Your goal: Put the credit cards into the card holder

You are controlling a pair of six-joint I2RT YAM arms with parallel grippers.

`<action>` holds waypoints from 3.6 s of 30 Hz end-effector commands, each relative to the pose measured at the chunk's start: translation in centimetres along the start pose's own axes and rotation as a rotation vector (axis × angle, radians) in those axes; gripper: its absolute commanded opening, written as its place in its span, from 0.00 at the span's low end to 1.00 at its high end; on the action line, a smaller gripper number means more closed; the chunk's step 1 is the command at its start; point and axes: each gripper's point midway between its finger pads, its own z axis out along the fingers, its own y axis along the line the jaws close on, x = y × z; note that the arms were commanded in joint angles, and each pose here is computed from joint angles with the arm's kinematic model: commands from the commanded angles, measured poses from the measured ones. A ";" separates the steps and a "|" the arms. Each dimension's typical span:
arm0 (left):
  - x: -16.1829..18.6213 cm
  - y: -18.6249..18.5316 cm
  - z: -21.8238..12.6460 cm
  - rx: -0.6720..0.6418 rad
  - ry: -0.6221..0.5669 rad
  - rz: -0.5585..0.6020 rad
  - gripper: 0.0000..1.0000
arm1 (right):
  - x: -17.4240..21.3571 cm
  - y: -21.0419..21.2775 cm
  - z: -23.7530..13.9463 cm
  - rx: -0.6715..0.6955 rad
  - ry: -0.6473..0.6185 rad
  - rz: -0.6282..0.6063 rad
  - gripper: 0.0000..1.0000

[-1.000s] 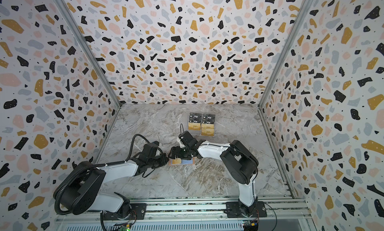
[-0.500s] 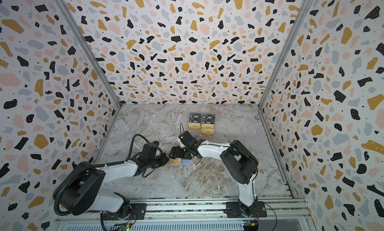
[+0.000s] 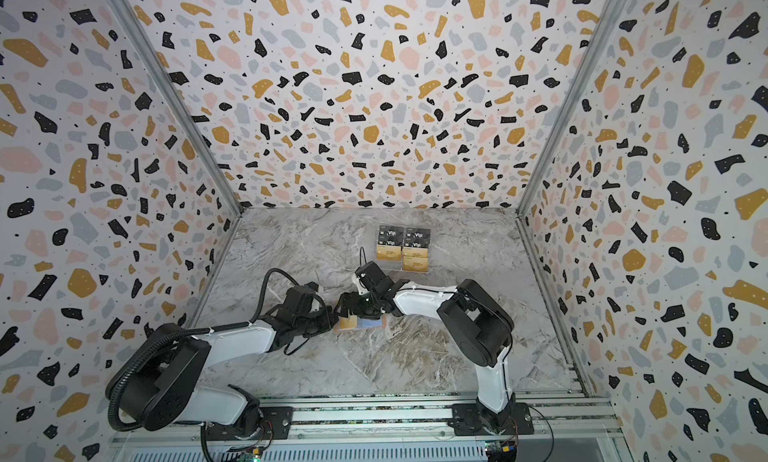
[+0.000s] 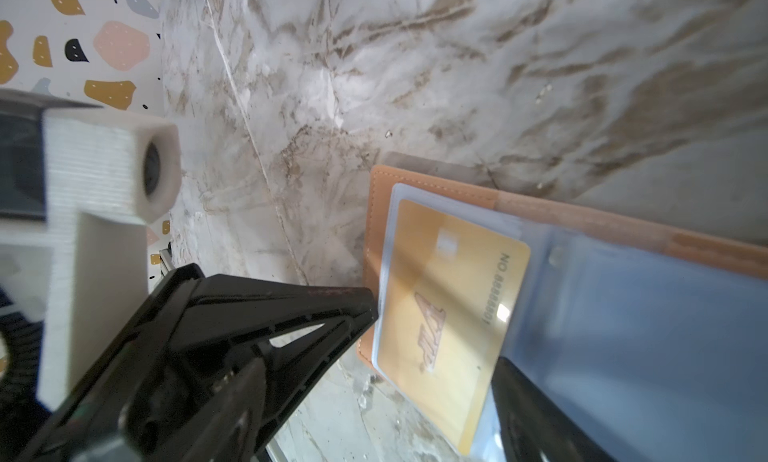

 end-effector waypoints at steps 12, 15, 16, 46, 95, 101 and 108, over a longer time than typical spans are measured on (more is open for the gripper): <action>-2.4 -1.4 -2.2 -0.052 -0.029 0.079 0.25 | -2.3 0.3 -4.9 -0.012 -0.101 -0.081 0.86; -2.5 -2.8 -2.4 -0.004 -0.005 0.081 0.27 | -2.9 -0.2 -6.1 -0.026 -0.123 -0.096 0.83; -2.5 -3.6 -2.5 0.024 0.000 0.083 0.26 | -3.0 -0.6 -6.3 -0.028 -0.127 -0.103 0.81; -1.2 -7.6 4.9 0.175 0.094 -0.010 0.34 | 1.0 -9.8 -3.6 0.109 0.010 -0.110 0.21; 0.6 -8.5 6.1 0.242 0.207 0.072 0.11 | 1.2 -9.7 -4.3 0.084 -0.024 -0.086 0.19; 0.4 -8.3 6.0 0.227 0.196 0.069 0.00 | -0.2 -8.6 -5.2 0.068 -0.065 -0.094 0.20; -0.6 -9.6 4.9 0.279 0.144 0.051 0.00 | -1.6 -7.8 -7.8 0.053 -0.143 -0.081 0.23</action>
